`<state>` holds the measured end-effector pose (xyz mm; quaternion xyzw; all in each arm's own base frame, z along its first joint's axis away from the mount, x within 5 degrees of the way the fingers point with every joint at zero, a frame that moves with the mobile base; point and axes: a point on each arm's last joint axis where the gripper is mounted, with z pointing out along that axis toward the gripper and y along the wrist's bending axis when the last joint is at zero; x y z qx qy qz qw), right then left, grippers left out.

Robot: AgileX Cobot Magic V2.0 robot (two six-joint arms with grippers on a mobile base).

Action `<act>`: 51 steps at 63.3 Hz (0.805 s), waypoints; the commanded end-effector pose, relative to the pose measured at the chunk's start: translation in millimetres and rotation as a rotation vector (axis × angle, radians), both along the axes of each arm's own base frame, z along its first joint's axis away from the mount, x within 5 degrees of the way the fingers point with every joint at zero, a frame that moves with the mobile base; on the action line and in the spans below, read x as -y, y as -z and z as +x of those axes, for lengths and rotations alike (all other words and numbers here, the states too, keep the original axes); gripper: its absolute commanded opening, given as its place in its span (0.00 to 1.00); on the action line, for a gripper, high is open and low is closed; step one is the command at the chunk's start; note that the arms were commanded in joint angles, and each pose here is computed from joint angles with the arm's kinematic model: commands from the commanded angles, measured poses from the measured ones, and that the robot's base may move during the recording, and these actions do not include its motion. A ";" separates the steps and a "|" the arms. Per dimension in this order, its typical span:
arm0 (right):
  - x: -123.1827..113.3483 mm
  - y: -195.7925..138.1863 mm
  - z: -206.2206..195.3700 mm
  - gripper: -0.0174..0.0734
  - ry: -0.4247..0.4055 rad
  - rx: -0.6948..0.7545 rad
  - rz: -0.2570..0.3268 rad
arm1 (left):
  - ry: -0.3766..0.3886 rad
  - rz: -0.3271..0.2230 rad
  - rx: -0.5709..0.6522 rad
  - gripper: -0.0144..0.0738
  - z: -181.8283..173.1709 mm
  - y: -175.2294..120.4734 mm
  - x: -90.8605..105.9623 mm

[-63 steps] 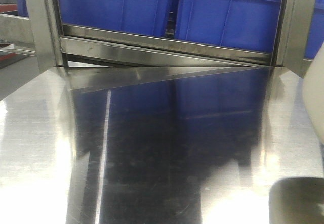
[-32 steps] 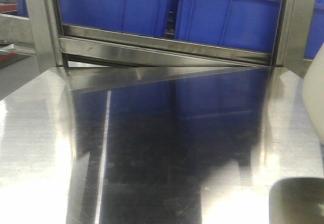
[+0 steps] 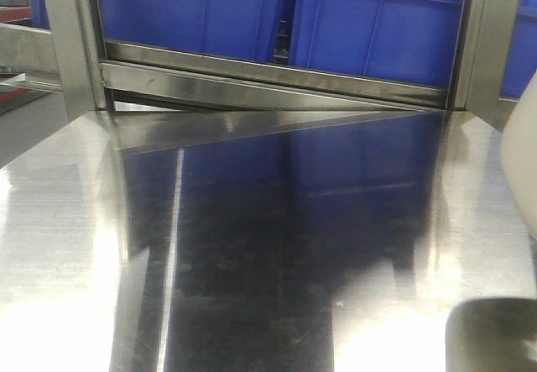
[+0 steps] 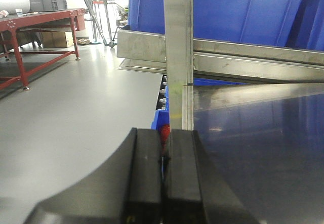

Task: Move white bin to right shelf second layer
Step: 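Hold the lifted white bin in the right gripper, then drive away from the table carrying the bin in the right gripper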

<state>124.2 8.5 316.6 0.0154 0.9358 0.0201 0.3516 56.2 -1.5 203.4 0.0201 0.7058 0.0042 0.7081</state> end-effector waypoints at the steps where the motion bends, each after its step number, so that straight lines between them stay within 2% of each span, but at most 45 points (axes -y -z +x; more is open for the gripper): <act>1: -0.1 -13.9 4.4 0.25 -0.004 0.105 0.005 | -0.001 -0.010 0.060 0.26 0.3 4.1 -0.3; 51: -0.1 -13.9 4.4 0.25 -0.004 0.105 0.005 | -0.001 -0.010 0.060 0.26 0.3 4.1 -0.3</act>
